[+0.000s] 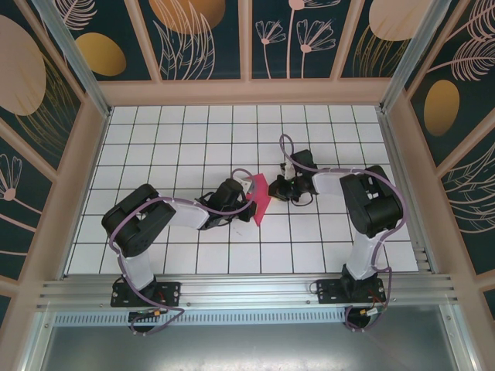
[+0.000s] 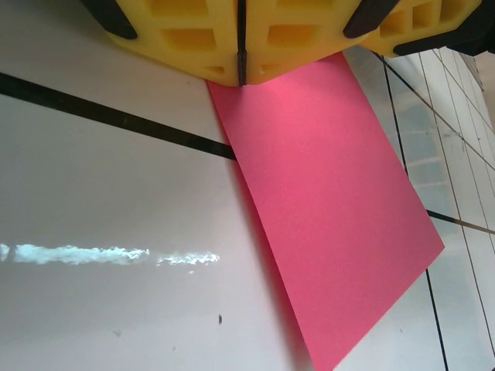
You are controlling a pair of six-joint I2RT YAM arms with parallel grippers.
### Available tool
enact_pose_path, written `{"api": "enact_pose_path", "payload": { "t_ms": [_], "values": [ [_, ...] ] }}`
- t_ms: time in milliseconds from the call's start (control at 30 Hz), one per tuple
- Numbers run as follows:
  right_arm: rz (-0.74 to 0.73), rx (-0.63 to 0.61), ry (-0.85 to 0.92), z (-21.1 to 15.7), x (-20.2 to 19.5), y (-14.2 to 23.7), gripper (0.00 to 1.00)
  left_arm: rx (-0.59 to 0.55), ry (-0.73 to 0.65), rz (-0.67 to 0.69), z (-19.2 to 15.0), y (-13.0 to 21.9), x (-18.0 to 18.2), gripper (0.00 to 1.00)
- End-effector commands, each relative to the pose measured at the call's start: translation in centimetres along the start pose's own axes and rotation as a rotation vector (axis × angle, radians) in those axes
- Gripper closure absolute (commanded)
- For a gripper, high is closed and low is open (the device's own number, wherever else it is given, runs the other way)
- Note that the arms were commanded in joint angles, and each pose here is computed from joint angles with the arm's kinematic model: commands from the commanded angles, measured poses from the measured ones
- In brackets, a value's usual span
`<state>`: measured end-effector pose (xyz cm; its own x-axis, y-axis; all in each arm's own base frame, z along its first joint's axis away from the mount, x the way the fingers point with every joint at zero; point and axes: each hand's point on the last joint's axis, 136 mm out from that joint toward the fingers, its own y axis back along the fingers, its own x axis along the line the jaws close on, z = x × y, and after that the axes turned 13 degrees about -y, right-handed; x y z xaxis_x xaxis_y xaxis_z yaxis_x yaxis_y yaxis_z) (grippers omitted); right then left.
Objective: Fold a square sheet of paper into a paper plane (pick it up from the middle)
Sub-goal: Third fold the triangle at the center of the table.
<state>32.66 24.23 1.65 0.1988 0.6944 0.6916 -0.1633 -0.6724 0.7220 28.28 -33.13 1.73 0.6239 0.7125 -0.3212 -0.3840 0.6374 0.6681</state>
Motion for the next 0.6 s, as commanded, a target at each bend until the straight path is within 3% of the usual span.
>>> {"api": "enact_pose_path", "payload": {
  "t_ms": [0,200,333,567],
  "values": [
    [-0.078,-0.025,-0.035,0.5,-2.3,-0.7,0.89,0.060,0.003,0.027,-1.6,-0.1,0.9,1.00],
    [-0.010,-0.057,0.021,0.5,1.0,2.1,0.88,0.060,0.005,0.028,-1.7,0.0,0.9,1.00],
    [0.052,-0.029,0.034,-1.5,2.2,3.1,0.88,0.056,0.009,0.028,-1.8,0.0,1.0,1.00],
    [0.067,0.036,0.007,-4.5,1.7,1.6,0.88,0.053,0.013,0.025,-1.6,0.0,0.9,1.00]
  ]
}}
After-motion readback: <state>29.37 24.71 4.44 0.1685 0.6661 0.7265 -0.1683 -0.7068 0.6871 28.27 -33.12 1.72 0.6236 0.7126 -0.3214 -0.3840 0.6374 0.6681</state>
